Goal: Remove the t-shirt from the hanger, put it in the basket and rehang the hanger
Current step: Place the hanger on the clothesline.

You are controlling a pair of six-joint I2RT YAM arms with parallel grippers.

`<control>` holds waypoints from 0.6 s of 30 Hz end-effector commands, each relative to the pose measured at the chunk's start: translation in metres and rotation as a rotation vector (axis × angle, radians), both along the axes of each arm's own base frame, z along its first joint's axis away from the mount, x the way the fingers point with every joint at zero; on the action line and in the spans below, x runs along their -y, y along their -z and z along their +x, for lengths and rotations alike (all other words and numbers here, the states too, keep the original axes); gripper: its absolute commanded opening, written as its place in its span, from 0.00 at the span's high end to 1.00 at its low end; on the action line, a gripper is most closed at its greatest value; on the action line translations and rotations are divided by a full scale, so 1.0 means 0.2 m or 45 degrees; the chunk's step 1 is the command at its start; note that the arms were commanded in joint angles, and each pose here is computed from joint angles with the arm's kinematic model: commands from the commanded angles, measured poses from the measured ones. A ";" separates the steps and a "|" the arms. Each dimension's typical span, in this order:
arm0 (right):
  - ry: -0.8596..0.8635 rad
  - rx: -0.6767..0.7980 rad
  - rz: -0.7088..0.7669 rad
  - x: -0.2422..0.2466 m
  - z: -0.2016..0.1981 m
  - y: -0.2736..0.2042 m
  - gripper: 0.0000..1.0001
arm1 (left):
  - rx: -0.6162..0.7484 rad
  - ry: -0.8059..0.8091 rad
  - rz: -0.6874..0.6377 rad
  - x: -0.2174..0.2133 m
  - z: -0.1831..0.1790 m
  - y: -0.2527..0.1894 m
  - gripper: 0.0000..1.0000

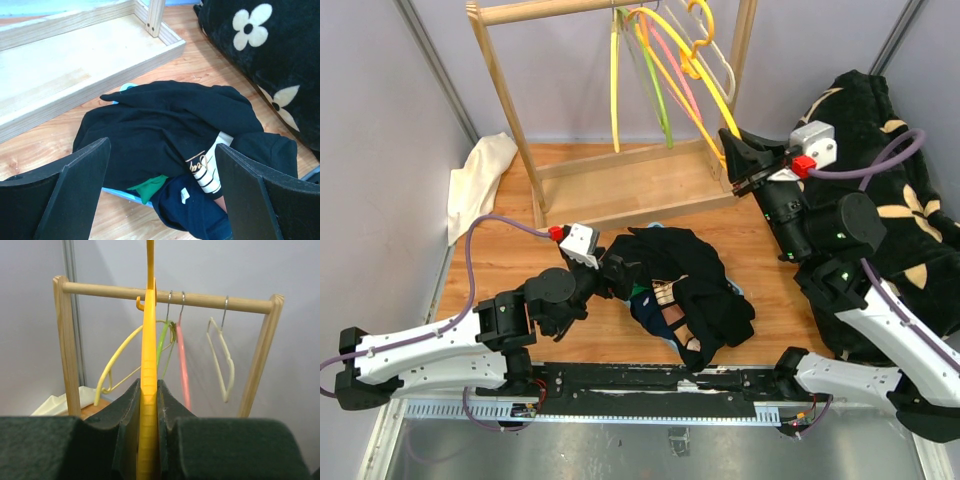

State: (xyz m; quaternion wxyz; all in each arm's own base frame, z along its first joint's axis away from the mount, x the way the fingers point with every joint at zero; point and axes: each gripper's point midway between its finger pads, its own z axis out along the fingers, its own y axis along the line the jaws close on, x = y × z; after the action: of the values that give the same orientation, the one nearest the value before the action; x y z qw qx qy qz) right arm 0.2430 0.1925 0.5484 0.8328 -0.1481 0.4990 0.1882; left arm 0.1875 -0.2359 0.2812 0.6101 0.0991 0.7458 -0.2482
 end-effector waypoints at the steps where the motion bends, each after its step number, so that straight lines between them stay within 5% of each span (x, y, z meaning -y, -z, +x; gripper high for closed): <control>1: -0.126 0.069 0.056 -0.09 -0.04 -0.11 0.99 | 0.017 -0.040 -0.075 -0.02 0.01 -0.04 0.10; 18: -0.284 -0.004 0.066 -0.49 0.10 -0.03 0.99 | 0.014 -0.051 -0.113 -0.05 0.00 -0.05 0.10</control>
State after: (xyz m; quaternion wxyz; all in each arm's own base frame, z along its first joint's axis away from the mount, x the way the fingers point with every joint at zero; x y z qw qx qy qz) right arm 0.2711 0.2889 0.5221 0.7911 -0.2102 0.5106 0.2632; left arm 0.1875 -0.2300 0.2861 0.6159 0.0810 0.7401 -0.2577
